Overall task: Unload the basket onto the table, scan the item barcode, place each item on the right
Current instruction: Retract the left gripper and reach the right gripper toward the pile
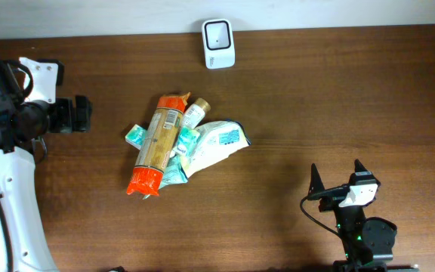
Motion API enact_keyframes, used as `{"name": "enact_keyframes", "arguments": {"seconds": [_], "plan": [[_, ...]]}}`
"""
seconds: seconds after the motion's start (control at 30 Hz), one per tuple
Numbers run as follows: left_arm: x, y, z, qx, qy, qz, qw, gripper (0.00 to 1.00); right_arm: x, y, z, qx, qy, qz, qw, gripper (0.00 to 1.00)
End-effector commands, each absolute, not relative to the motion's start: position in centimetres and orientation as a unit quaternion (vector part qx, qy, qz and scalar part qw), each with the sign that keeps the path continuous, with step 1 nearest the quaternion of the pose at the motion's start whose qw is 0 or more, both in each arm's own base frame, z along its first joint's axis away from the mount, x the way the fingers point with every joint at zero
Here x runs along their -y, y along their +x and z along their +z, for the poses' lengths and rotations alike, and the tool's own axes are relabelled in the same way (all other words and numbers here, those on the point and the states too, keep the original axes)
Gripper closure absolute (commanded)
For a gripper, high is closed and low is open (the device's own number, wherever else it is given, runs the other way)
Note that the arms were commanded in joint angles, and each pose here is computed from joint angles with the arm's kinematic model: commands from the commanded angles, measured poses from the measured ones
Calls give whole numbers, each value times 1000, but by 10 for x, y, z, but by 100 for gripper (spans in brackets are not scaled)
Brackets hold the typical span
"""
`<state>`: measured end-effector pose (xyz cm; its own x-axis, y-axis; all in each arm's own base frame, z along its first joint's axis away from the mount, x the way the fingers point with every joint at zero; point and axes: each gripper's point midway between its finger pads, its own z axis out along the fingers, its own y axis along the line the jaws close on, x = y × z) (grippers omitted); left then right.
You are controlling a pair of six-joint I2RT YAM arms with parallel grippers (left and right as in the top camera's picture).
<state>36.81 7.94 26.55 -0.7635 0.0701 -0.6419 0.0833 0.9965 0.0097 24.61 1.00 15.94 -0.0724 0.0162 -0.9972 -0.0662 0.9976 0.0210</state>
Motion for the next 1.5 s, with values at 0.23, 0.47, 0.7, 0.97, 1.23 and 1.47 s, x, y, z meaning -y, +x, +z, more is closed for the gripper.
{"name": "enact_keyframes", "arguments": {"seconds": [0.23, 0.47, 0.7, 0.97, 1.23, 1.47], "plan": [[-69, 370, 267, -935, 59, -33, 347, 1, -11, 246, 166, -720, -20, 33, 693, 1], [-69, 370, 267, -935, 60, -33, 347, 1, -73, 225, 211, -668, -125, 193, 708, 1], [-69, 370, 267, -935, 59, -33, 347, 1, -98, 211, 275, -702, -160, 268, 640, 1], [-69, 370, 267, -935, 60, -33, 347, 1, -136, 277, 275, -804, -153, 407, 406, 1], [-69, 370, 267, -935, 59, -33, 347, 1, -275, 323, 224, -814, -260, 471, 222, 2], [-69, 370, 267, -935, 59, -33, 347, 1, -318, 334, 157, -872, -224, 403, 167, 1]]}}
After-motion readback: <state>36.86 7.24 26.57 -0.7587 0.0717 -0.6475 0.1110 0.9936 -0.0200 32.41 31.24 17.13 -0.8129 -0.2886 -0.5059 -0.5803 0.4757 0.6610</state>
